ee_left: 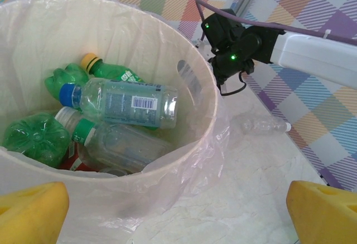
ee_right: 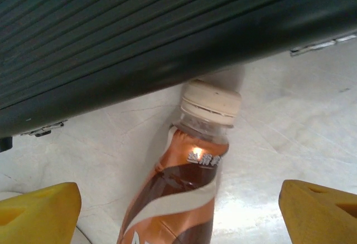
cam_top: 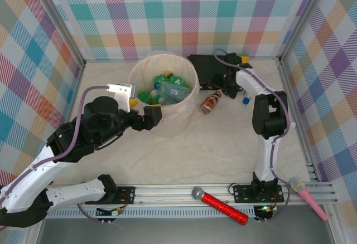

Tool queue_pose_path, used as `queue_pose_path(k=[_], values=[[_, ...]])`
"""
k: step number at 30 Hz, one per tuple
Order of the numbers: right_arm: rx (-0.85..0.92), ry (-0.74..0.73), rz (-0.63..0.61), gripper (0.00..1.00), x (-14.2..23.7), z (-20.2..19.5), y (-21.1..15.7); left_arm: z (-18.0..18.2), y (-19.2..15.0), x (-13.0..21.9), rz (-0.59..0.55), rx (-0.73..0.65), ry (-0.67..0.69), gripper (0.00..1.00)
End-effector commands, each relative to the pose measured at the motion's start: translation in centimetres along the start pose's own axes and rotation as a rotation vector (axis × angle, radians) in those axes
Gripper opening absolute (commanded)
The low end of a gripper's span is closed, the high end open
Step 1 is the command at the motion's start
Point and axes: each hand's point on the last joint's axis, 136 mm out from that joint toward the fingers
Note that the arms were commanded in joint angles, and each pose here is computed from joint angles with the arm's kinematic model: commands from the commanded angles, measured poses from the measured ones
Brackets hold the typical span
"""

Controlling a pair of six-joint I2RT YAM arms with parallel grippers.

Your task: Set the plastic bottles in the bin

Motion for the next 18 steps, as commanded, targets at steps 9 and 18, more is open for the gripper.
queue_pose_path(k=[9,18], values=[[0.004,-0.066,0.12,0.84,-1.8,-2.3,-2.9,0.3,-0.2,0.6,-0.007,-0.032,0.004,1.0],[0.035,-0.095,0.114,0.75,-0.9,-3.9,-4.0,0.1,-0.6,0.2,-0.007,-0.033,-0.011,1.0]])
Point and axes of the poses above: each hand's point on the last joint's axis, 136 mm out from that joint toward the fingers, its own x axis back along the fingers, its own z axis along the line the jaws close on, y = z × x, and after that the axes turned 1 degree about x, right-handed
